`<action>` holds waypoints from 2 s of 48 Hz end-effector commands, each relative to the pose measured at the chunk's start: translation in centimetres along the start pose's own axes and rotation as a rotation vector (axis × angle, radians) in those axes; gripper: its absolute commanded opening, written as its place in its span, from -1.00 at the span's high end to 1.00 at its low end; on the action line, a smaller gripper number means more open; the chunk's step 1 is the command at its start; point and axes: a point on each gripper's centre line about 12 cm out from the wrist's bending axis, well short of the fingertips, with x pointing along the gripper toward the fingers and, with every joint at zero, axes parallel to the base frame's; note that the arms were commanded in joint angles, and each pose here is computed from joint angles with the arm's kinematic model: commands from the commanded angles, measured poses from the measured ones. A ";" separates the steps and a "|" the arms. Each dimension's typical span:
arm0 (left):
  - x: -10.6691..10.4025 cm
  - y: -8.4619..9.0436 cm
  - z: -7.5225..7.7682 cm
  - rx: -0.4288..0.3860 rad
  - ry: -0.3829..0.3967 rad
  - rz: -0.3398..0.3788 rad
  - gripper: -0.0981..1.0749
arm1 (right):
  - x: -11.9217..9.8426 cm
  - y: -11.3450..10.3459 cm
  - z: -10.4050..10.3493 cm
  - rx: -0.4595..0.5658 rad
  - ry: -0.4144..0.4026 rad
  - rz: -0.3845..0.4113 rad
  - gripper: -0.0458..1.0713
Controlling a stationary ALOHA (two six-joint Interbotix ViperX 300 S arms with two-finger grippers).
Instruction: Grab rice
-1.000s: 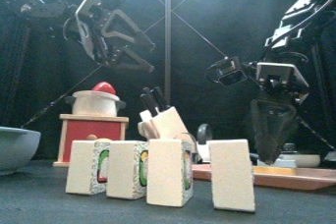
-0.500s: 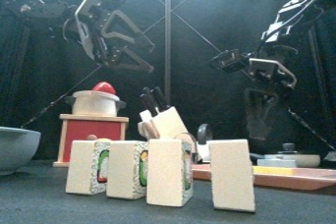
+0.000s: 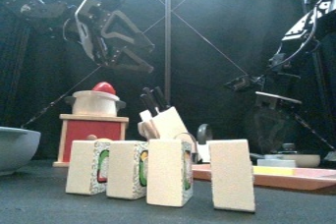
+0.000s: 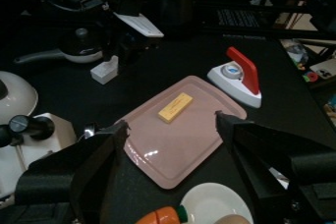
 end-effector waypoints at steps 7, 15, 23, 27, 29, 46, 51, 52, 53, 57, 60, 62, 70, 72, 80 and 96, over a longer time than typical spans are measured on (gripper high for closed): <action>-0.1 0.1 0.8 -0.001 -0.026 0.004 -0.91 | -0.3 -0.5 0.6 -0.010 -0.034 -0.002 -0.62; -0.1 0.1 0.8 0.000 -0.025 0.004 -0.91 | 0.0 -1.3 0.7 0.008 -0.029 -0.020 -0.62; -0.1 0.1 0.8 0.000 -0.026 0.004 -0.91 | 0.5 -2.1 0.4 0.020 -0.023 -0.028 -0.62; -0.1 0.1 0.8 0.000 -0.023 0.004 -0.91 | 0.7 -2.3 0.3 0.024 -0.025 -0.018 -0.62; -0.1 0.1 0.8 0.000 -0.025 0.004 -0.91 | 0.9 -2.4 0.2 0.026 -0.025 -0.014 -0.62; -0.1 0.1 0.8 0.000 -0.025 0.004 -0.91 | 1.8 -2.7 -0.8 0.044 -0.018 0.031 -0.62; -0.1 0.1 0.8 0.000 -0.025 0.004 -0.91 | 2.1 -2.5 -0.9 0.042 -0.015 0.044 -0.62; -0.1 0.1 0.8 0.000 -0.023 0.004 -0.91 | 2.1 -2.5 -0.9 0.041 -0.014 0.046 -0.62; -0.1 0.1 0.8 0.000 -0.025 0.004 -0.91 | 2.2 -2.4 -1.0 0.040 -0.012 0.046 -0.62; -0.1 0.1 0.8 0.000 -0.023 0.004 -0.91 | 2.5 -2.4 -1.1 0.041 0.000 0.041 -0.61; -0.1 0.1 0.8 0.000 -0.025 0.004 -0.91 | 2.8 -2.5 -1.2 0.043 0.012 0.036 -0.60; -0.1 0.1 0.8 0.000 -0.023 0.004 -0.91 | 2.9 -2.4 -1.3 0.043 0.017 0.035 -0.59; -0.1 0.1 0.7 0.000 -0.023 0.004 -0.91 | 3.0 -2.3 -1.3 0.057 0.020 0.041 -0.56; -0.1 0.1 0.8 0.000 -0.025 0.004 -0.91 | 3.0 -2.3 -1.3 0.060 0.021 0.041 -0.54; -0.1 0.1 0.7 0.000 -0.022 0.004 -0.91 | 2.9 -2.2 -1.2 0.065 0.016 0.046 -0.44; -0.1 0.1 0.7 -0.001 -0.023 0.004 -0.91 | 0.6 -1.6 0.2 0.097 -0.061 0.096 -0.30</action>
